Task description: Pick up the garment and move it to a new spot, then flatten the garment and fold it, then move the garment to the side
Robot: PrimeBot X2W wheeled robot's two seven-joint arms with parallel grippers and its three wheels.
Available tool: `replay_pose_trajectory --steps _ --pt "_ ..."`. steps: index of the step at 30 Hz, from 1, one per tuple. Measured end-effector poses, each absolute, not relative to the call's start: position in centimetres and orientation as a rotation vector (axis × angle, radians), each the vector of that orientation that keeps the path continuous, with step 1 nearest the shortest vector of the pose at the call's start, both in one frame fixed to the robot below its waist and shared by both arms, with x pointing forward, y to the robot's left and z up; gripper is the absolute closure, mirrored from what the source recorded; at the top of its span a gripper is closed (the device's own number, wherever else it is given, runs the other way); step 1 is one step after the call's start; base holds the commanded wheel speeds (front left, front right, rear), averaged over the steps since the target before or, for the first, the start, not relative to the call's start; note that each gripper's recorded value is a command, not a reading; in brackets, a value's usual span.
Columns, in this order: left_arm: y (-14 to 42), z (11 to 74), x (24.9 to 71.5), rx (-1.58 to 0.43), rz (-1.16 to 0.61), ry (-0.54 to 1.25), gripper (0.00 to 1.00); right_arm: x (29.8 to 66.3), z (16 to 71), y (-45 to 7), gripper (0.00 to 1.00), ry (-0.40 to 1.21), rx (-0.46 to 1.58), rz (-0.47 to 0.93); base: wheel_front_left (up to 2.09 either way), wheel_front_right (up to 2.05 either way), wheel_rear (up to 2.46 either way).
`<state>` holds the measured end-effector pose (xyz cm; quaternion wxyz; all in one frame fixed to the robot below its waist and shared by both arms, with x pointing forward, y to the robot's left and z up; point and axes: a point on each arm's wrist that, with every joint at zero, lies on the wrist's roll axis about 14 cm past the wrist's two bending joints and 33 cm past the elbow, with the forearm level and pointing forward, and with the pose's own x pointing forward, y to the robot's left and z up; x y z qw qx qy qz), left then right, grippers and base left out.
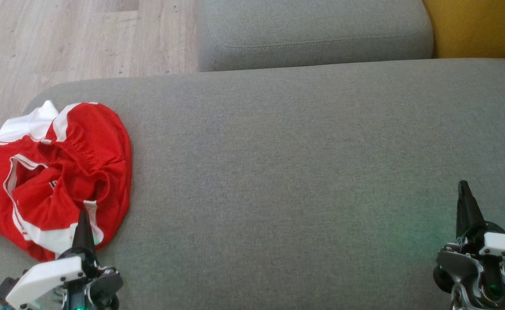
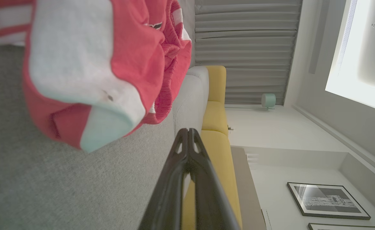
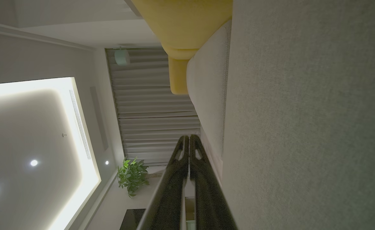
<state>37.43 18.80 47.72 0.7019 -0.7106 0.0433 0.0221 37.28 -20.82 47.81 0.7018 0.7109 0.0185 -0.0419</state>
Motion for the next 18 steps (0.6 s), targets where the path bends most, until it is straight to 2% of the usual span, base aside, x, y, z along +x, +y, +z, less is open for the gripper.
replay_pose_trajectory --steps 18 --pt "18.80 47.72 37.43 -1.582 0.049 0.096 1.00 37.28 47.81 -20.82 1.00 0.041 1.582 -0.093 0.00 0.00 0.00"
